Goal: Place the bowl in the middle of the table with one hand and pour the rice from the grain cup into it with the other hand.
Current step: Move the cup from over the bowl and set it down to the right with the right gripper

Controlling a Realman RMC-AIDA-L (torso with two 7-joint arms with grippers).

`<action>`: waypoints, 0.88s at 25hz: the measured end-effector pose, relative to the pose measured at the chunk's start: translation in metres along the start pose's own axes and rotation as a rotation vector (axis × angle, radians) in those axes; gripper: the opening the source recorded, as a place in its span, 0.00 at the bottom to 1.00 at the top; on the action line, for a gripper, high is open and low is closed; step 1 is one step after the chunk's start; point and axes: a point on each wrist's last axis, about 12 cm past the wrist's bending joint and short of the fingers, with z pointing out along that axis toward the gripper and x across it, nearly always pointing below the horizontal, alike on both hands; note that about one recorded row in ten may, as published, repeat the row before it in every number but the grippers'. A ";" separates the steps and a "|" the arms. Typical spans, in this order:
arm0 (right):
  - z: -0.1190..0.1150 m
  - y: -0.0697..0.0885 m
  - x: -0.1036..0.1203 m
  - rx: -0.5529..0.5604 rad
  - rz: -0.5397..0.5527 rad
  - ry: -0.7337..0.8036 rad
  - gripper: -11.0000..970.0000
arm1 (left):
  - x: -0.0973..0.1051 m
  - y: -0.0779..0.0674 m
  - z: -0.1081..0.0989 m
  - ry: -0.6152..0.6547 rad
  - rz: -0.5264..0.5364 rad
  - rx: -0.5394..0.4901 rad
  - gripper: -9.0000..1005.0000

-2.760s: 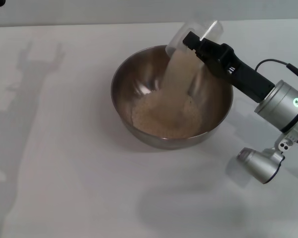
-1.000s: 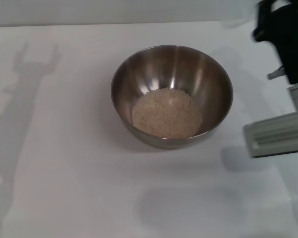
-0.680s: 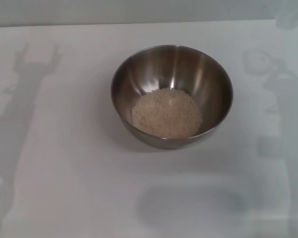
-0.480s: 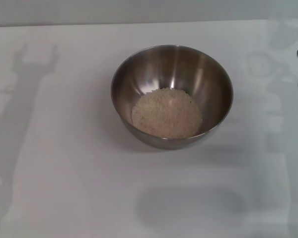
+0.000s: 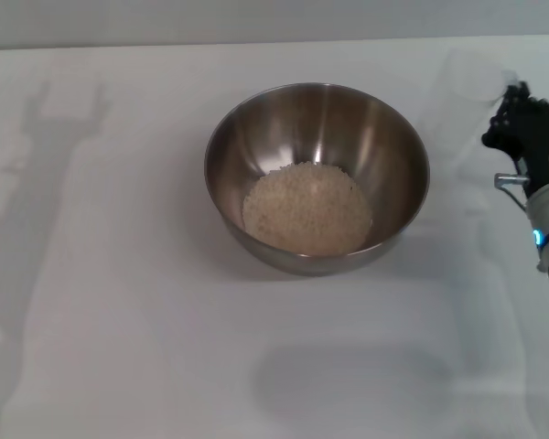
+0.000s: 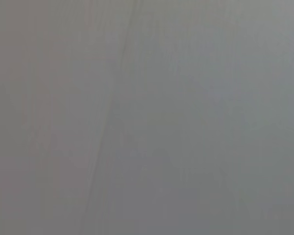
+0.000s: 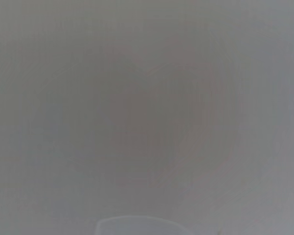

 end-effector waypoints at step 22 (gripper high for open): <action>0.016 0.007 0.011 -0.079 -0.033 0.142 0.09 | -0.007 0.000 -0.005 -0.044 -0.009 0.000 0.84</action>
